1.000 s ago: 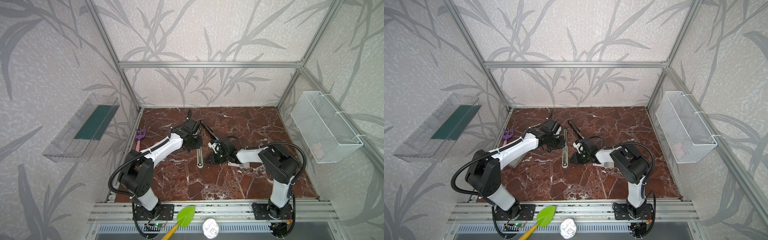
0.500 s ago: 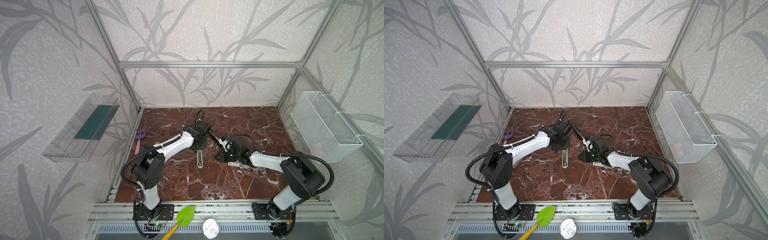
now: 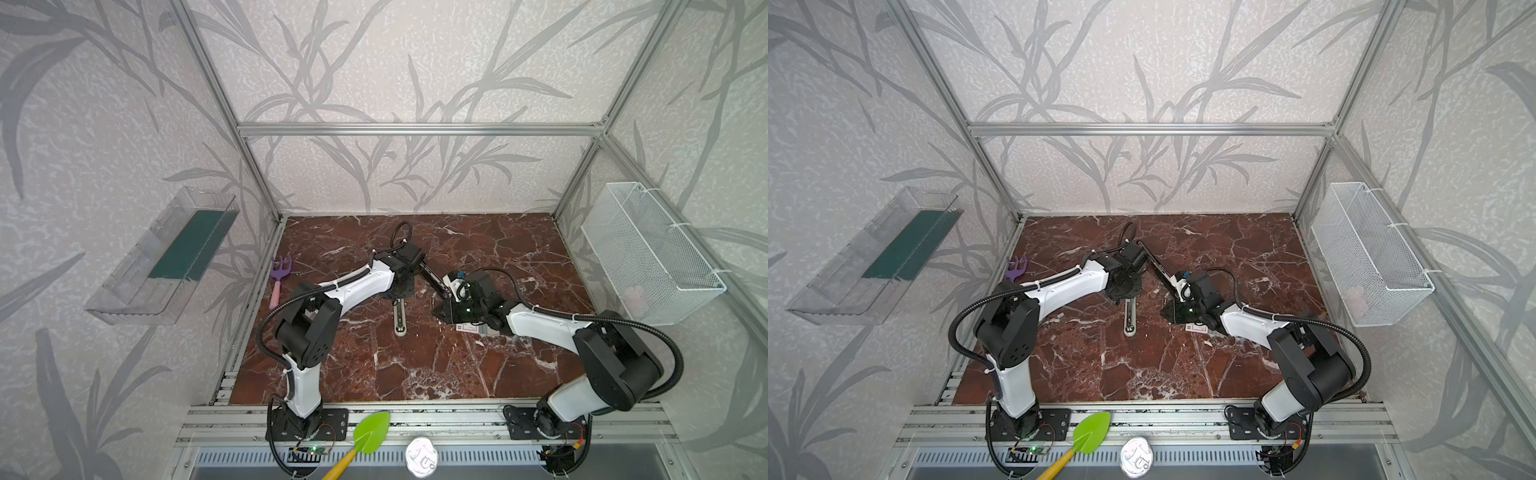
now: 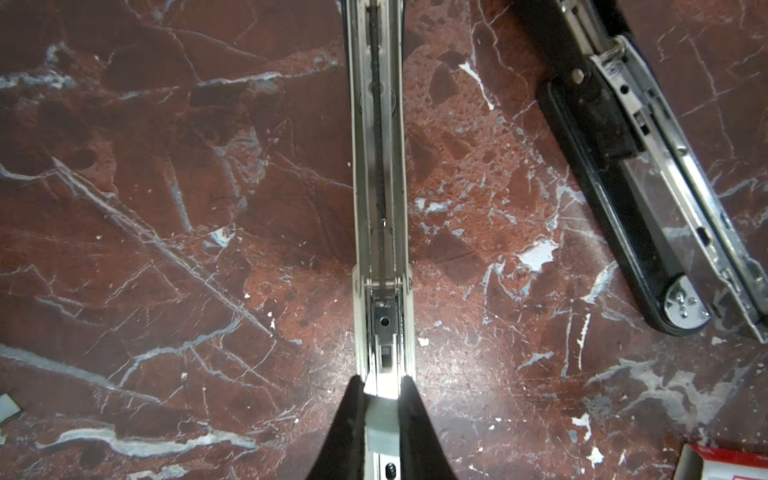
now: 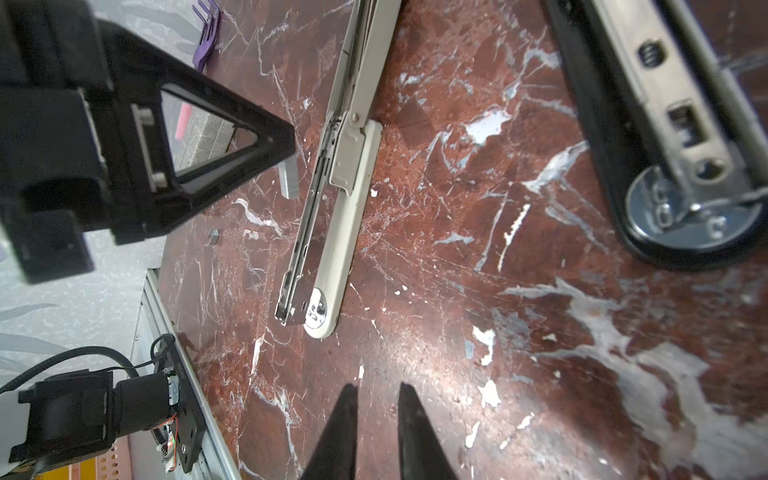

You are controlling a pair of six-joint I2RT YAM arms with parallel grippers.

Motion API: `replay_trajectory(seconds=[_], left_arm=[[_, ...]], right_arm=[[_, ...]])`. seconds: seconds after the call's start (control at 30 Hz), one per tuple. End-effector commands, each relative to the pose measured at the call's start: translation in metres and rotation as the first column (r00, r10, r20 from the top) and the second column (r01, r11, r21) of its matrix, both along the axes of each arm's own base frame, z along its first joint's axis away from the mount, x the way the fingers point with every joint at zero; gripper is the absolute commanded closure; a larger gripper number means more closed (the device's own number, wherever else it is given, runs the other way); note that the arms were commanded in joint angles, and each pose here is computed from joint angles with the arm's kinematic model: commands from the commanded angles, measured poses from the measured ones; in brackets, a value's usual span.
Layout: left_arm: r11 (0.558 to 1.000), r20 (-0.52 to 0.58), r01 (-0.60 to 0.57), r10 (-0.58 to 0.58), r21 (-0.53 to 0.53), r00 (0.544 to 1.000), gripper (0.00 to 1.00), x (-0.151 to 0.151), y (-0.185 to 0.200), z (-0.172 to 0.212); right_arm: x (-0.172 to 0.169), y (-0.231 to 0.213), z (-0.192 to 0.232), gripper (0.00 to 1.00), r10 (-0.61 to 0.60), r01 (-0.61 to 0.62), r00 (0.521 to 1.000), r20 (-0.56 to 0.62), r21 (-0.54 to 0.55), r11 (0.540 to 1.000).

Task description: Load the staples into the stapler

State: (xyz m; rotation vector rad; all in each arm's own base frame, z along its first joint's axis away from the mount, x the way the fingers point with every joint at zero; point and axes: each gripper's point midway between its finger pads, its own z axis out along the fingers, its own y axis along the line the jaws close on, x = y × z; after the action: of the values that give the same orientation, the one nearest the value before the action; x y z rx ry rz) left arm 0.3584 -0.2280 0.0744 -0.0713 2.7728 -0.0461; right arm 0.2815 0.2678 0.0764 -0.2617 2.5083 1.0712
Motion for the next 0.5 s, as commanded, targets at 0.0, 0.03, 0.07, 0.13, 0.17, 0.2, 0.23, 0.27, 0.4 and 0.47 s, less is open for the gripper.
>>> replay_trajectory(seconds=[0.0, 0.03, 0.07, 0.13, 0.17, 0.2, 0.23, 0.27, 0.4, 0.47], left_arm=[[0.999, 0.016, -0.026, 0.026, 0.023, 1.000, 0.85, 0.005, 0.001, 0.002], [0.999, 0.014, -0.027, 0.027, 0.027, 1.000, 0.85, 0.005, 0.001, 0.001], [0.999, 0.012, -0.026, 0.025, 0.034, 1.000, 0.85, 0.005, 0.001, -0.001], [0.999, 0.010, -0.028, 0.028, 0.038, 1.000, 0.85, 0.005, 0.001, -0.003], [0.999, 0.009, -0.025, 0.025, 0.039, 1.000, 0.85, 0.005, 0.000, -0.004], [0.999, 0.010, -0.027, 0.027, 0.043, 1.000, 0.85, 0.005, 0.001, -0.004], [0.998, 0.011, -0.027, 0.026, 0.048, 1.000, 0.85, 0.005, 0.001, -0.005], [0.998, 0.014, -0.029, 0.028, 0.054, 1.000, 0.85, 0.005, 0.001, -0.005], [0.997, 0.012, -0.028, 0.028, 0.066, 1.000, 0.85, 0.005, 0.001, -0.009], [0.997, 0.012, -0.028, 0.027, 0.074, 1.000, 0.85, 0.005, 0.001, -0.011]], right_arm=[[-0.003, -0.007, -0.001, 0.79, -0.005, 0.005, 1.000, 0.003, -0.016, 1.000], [-0.003, -0.007, -0.001, 0.79, -0.005, 0.005, 1.000, 0.003, -0.016, 1.000], [-0.003, -0.007, -0.001, 0.79, -0.006, 0.006, 1.000, 0.004, -0.015, 1.000], [-0.004, -0.008, 0.000, 0.79, -0.007, 0.007, 1.000, 0.006, -0.014, 1.000], [-0.004, -0.009, 0.001, 0.79, -0.010, 0.010, 1.000, 0.005, -0.014, 1.000], [-0.003, -0.009, 0.001, 0.79, -0.010, 0.011, 1.000, 0.008, -0.014, 1.000], [-0.004, -0.010, 0.001, 0.79, -0.012, 0.012, 1.000, 0.008, -0.014, 1.000], [-0.004, -0.011, 0.001, 0.79, -0.013, 0.013, 1.000, 0.007, -0.013, 1.000], [-0.003, -0.013, 0.003, 0.79, -0.018, 0.018, 1.000, 0.010, -0.009, 1.000], [-0.003, -0.013, 0.005, 0.79, -0.019, 0.019, 1.000, 0.011, -0.006, 1.000]])
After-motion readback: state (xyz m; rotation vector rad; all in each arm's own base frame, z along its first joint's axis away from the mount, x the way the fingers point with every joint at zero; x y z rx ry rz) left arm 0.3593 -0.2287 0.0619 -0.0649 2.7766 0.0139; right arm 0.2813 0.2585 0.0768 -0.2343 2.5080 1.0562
